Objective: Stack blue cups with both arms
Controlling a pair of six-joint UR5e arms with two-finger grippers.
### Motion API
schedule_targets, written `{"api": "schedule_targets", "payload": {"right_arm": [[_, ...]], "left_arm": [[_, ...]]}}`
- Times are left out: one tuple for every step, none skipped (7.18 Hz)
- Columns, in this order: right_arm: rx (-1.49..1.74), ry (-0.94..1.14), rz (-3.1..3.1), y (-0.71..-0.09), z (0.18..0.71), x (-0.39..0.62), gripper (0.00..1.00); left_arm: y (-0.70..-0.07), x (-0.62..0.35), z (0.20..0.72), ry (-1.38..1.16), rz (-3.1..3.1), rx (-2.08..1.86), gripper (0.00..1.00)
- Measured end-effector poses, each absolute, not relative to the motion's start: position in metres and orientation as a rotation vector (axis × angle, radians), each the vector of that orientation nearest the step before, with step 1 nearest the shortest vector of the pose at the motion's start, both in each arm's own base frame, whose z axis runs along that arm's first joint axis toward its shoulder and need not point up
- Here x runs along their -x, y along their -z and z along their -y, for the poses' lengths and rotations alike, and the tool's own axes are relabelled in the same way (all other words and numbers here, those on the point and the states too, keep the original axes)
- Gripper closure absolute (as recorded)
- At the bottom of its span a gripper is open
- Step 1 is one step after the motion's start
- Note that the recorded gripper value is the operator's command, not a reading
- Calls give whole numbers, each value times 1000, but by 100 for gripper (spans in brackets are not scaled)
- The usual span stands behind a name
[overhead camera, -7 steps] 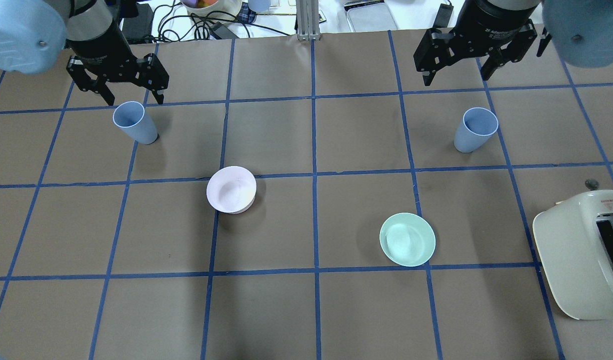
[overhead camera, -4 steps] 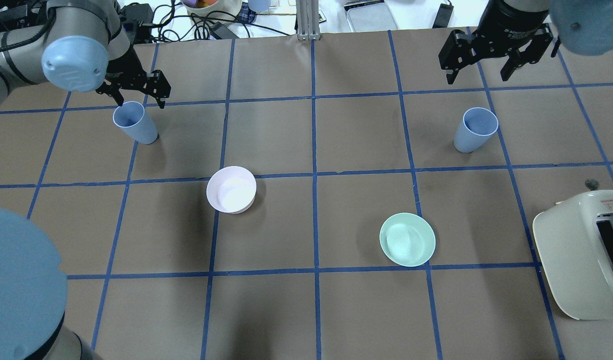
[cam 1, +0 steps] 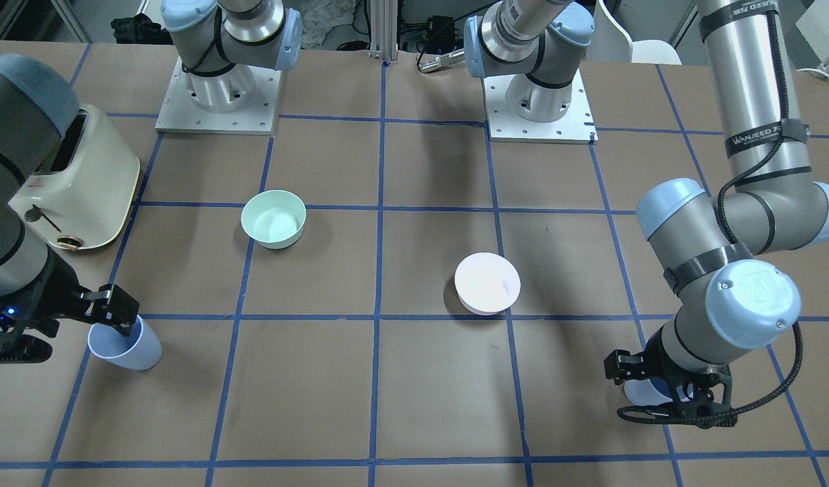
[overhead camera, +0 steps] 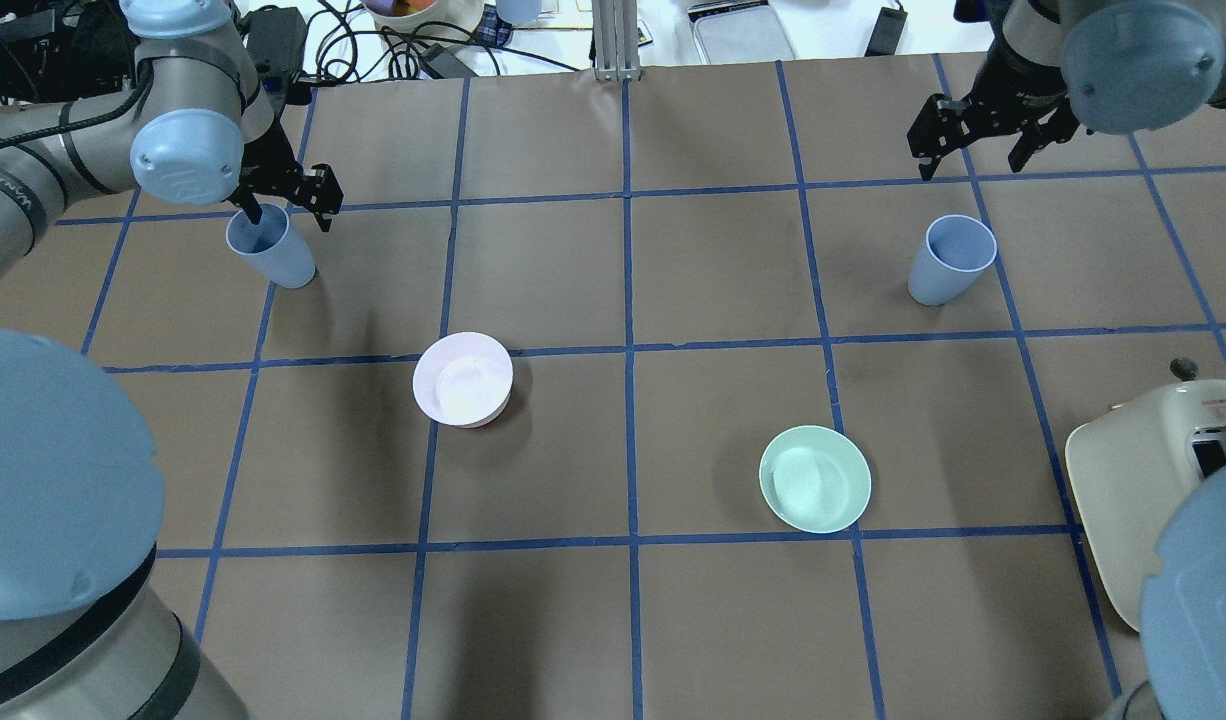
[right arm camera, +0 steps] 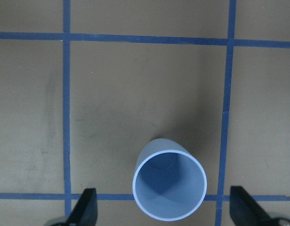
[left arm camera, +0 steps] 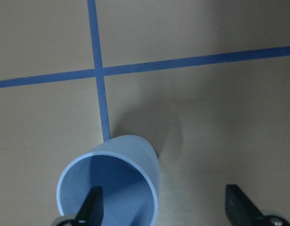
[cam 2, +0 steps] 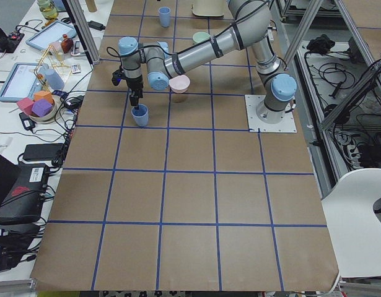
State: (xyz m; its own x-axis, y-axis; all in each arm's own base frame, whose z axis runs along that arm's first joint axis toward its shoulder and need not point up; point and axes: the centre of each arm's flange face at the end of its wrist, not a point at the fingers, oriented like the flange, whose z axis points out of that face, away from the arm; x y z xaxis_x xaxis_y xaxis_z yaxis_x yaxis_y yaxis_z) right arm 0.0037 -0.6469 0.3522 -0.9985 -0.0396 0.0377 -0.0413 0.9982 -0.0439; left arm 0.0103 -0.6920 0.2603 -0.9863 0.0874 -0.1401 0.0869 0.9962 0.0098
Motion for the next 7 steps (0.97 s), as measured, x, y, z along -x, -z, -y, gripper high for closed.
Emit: {"api": "schedule_targets", "payload": {"right_arm": [[-80, -42, 3106, -332, 653, 13, 0], [-102, -15, 3109, -319, 655, 23, 0], [-110, 8, 3113, -309, 654, 28, 0], [-108, 41, 3118, -298, 651, 32, 0], [-97, 78, 3125, -286, 646, 38, 0], [-85, 106, 3132, -277, 640, 44, 2], [-81, 123, 3135, -271, 637, 48, 8]], "left_arm": [[-254, -16, 691, -25, -3001, -125, 76], [-252, -21, 691, -32, -3002, -120, 100], [-253, -24, 691, -27, -3003, -119, 100], [-258, -21, 691, -11, -3003, -123, 100], [-269, -13, 690, 15, -3001, -133, 100], [-285, 3, 687, 41, -3006, -154, 100], [-303, 37, 682, 71, -3016, -180, 100]]}}
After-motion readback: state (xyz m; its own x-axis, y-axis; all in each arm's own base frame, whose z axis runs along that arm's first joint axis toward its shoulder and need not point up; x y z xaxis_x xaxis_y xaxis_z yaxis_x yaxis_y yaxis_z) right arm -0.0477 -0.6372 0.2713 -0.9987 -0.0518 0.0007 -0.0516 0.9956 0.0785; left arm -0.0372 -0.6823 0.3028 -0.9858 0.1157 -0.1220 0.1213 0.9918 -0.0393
